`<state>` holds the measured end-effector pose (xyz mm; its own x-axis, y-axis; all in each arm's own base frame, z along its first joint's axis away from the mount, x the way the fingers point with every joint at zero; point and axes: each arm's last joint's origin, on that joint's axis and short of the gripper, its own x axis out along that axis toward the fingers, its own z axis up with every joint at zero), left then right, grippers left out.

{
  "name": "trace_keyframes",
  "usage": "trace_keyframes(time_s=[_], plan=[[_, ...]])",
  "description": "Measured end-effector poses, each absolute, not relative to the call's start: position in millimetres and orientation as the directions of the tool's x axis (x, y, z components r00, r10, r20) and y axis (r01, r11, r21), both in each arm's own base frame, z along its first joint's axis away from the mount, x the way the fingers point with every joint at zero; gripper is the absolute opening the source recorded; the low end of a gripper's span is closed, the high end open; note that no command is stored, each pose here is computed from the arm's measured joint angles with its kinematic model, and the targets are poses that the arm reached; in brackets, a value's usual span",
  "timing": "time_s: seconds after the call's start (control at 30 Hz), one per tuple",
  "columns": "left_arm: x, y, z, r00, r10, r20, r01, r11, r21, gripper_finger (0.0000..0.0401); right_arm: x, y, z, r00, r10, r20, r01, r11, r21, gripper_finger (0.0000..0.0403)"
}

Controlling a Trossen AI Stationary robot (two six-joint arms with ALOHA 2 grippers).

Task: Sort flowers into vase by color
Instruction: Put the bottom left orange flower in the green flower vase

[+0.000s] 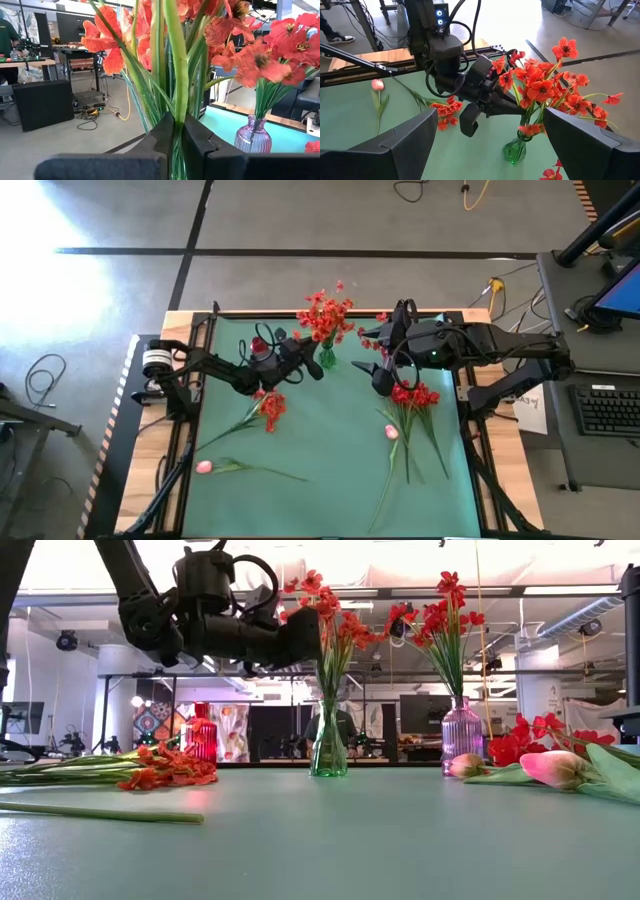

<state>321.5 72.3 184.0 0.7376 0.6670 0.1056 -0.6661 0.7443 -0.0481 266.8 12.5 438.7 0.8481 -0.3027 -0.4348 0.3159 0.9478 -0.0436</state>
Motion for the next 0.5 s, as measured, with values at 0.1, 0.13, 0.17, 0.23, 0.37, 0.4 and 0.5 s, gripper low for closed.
trace_keyframes(time_s=[0.1, 0.13, 0.17, 0.23, 0.37, 0.4, 0.5], plan=[[321.8, 72.4, 182.5, 0.738, 0.667, 0.099, -0.666, 0.744, -0.044, 0.0008, 266.7, 12.5, 438.7, 0.848, -0.303, -0.435, 0.316, 0.948, -0.044, 0.0354], [322.1, 72.4, 181.5, 0.739, 0.667, 0.097, -0.667, 0.744, -0.043, 0.0008, 266.7, 12.5, 438.7, 0.848, -0.303, -0.435, 0.316, 0.948, -0.044, 0.0354], [322.4, 72.5, 180.3, 0.739, 0.667, 0.093, -0.667, 0.744, -0.040, 0.0008, 266.7, 12.5, 438.7, 0.848, -0.303, -0.435, 0.316, 0.948, -0.044, 0.0354], [322.8, 72.6, 178.2, 0.739, 0.668, 0.086, -0.667, 0.744, -0.036, 0.0008, 266.7, 12.5, 438.6, 0.847, -0.303, -0.436, 0.316, 0.948, -0.044, 0.0354], [323.0, 72.6, 177.3, 0.740, 0.668, 0.081, -0.667, 0.744, -0.032, 0.0008, 266.6, 12.5, 438.5, 0.847, -0.303, -0.437, 0.316, 0.948, -0.045, 0.0354], [323.0, 72.6, 177.1, 0.740, 0.668, 0.078, -0.668, 0.744, -0.031, 0.0008, 266.6, 12.5, 438.5, 0.847, -0.303, -0.437, 0.316, 0.948, -0.045, 0.0354], [323.0, 72.9, 176.0, 0.741, 0.668, 0.069, -0.669, 0.743, -0.025, 0.0008, 266.6, 12.5, 438.5, 0.847, -0.303, -0.437, 0.316, 0.948, -0.045, 0.0354]])
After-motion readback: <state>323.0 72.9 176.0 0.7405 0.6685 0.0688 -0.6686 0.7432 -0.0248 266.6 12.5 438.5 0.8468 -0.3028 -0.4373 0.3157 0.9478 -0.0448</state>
